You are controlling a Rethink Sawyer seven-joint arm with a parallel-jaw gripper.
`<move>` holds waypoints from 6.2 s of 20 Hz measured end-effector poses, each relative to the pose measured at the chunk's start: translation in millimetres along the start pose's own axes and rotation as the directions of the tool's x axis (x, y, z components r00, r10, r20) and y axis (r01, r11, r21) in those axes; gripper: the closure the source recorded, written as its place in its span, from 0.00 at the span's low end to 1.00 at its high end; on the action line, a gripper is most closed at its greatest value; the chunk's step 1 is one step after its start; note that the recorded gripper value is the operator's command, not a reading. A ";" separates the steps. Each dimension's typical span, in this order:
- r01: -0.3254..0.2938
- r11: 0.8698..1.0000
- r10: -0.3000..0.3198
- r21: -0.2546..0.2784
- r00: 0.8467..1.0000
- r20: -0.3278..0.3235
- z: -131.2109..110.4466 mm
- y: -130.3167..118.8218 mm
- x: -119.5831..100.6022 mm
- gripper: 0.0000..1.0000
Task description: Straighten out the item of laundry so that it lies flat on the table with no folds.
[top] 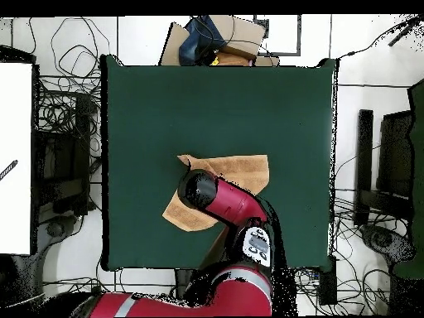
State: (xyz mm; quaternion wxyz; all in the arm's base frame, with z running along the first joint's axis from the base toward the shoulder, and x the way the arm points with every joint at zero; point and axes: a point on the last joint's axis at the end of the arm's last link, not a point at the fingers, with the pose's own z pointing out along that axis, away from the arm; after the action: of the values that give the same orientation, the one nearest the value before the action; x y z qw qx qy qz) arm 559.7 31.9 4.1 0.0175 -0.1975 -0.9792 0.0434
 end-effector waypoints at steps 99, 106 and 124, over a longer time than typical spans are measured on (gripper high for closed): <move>0.082 0.997 -0.082 -0.008 0.996 0.035 26.8 -76.4 52.8 0.00; 0.079 0.997 -0.079 -0.007 0.997 0.021 37.2 -78.5 53.6 0.00; 0.078 0.997 -0.077 -0.010 0.995 0.059 20.1 -77.6 42.1 0.00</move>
State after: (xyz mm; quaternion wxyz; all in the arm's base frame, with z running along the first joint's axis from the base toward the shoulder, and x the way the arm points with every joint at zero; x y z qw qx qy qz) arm 489.9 -24.6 -8.1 -0.0107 -0.1583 -0.9864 0.0425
